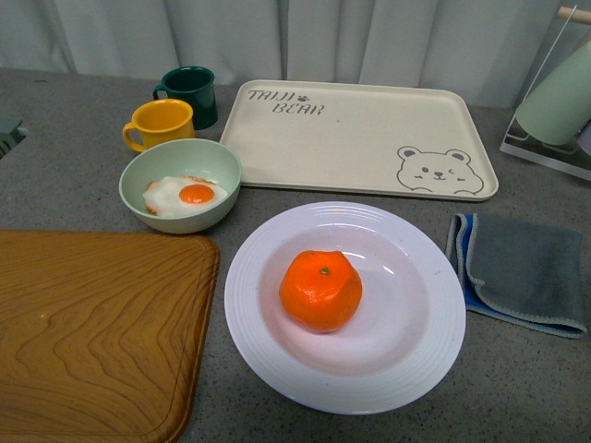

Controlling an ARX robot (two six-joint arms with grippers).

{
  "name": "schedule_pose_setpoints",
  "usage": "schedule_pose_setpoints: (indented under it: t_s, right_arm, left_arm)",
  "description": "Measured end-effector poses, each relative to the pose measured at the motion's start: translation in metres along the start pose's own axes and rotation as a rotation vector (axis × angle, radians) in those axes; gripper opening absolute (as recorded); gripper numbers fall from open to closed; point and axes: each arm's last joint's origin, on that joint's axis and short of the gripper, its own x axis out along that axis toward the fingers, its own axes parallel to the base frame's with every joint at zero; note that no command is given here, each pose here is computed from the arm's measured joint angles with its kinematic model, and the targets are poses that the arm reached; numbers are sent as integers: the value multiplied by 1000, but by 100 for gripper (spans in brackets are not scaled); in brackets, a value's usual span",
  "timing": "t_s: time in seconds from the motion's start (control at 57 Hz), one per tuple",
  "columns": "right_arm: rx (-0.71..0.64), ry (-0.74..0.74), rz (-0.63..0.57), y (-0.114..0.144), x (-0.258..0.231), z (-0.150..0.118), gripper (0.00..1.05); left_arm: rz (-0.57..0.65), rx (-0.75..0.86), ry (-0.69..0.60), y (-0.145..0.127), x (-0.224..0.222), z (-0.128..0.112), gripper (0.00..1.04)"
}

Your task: Place orange and plate with both arms

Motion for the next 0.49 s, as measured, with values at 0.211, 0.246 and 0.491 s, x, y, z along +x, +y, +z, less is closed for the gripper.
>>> schedule_pose_setpoints:
  t_s: [0.211,0.246,0.491]
  right_arm:
    - [0,0,0,0,0,0,95]
    - [0,0,0,0,0,0,95]
    - [0,0,0,0,0,0,95]
  left_arm:
    - [0,0,0,0,-4,0,4]
    - [0,0,0,0,-4,0,4]
    - [-1,0,7,0,-16,-3,4]
